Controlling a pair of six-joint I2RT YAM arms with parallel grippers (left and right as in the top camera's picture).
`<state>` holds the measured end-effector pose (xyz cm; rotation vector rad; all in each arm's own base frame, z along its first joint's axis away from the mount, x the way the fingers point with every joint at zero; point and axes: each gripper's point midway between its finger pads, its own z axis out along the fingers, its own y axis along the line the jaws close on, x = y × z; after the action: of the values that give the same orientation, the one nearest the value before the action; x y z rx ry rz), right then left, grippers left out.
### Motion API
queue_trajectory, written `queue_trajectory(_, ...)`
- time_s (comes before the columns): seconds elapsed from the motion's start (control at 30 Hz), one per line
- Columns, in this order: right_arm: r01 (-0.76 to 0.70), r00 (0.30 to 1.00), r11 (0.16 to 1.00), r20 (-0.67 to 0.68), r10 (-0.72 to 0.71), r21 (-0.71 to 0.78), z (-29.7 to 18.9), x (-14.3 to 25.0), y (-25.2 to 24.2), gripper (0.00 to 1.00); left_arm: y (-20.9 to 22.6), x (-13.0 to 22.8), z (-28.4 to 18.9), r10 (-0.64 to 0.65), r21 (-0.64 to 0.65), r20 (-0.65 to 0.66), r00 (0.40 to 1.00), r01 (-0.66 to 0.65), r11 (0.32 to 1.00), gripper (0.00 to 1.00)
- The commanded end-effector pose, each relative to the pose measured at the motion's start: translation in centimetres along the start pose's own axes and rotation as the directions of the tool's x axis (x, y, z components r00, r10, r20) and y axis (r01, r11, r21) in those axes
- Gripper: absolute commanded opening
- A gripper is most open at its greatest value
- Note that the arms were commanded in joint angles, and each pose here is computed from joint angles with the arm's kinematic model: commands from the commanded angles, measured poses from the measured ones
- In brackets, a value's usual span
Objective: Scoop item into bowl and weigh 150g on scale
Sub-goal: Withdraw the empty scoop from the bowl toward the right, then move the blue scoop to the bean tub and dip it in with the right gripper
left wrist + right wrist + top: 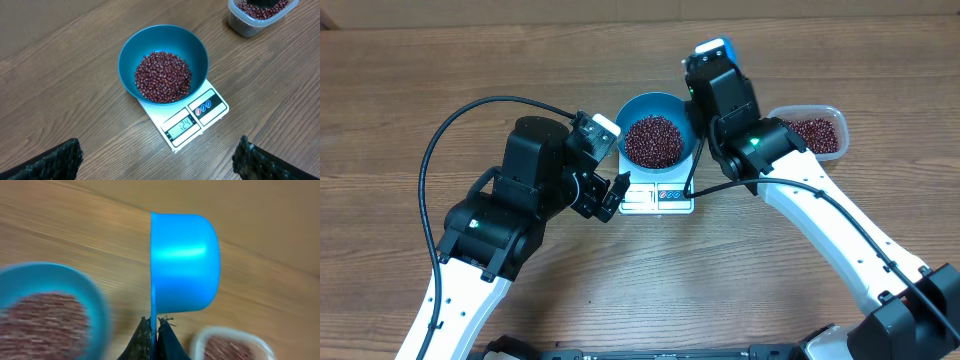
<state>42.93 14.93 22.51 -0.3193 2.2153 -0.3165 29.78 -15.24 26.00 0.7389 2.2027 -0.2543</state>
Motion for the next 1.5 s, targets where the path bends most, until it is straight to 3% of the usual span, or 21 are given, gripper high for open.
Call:
queue_trajectory(0.0, -0.089, 0.996, 0.958, 0.003, 0.092, 0.271, -1.3, 0.5, -6.2, 0.04, 0.0, -0.2, -0.1, -0.01, 0.006, 0.009, 1.0, 0.01, 1.0, 0.99)
queue_trajectory(0.2, -0.221, 0.945, 0.883, -0.135, 0.299, 0.413, -0.6, 6.1, -11.9, 0.04, 0.0, -0.2, -0.1, -0.01, 0.006, 0.009, 1.0, 0.01, 1.0, 1.0)
queue_trajectory(0.33, -0.305, 0.879, 0.91, -0.284, 0.382, 0.281, 0.7, 9.3, -11.3, 0.04, 0.0, -0.2, -0.1, -0.01, 0.006, 0.009, 1.0, 0.01, 1.0, 0.99)
queue_trajectory(0.7, -0.303, 0.806, 0.924, -0.454, 0.379, 0.233, 3.6, 14.4, -9.5, 0.04, 0.0, -0.2, -0.1, -0.01, 0.006, 0.009, 1.0, 0.01, 1.0, 1.0)
queue_trajectory(1.0, -0.281, 0.78, 0.933, -0.512, 0.359, 0.226, 5.8, 16.3, -8.2, 0.04, 0.0, -0.2, -0.1, -0.01, 0.006, 0.008, 1.0, 0.01, 1.0, 1.0)
queue_trajectory(1.27, -0.372, 0.766, 0.923, -0.529, 0.366, 0.1, 6.1, 15.5, -5.7, 0.04, 0.0, -0.2, -0.1, -0.01, 0.006, 0.008, 1.0, 0.01, 1.0, 1.0)
queue_trajectory(1.47, -0.499, 0.731, 0.865, -0.511, 0.453, 0.053, 6.0, 14.5, -7.4, 0.04, 0.0, -0.2, -0.1, -0.01, 0.006, 0.008, 1.0, 0.01, 1.0, 1.0)
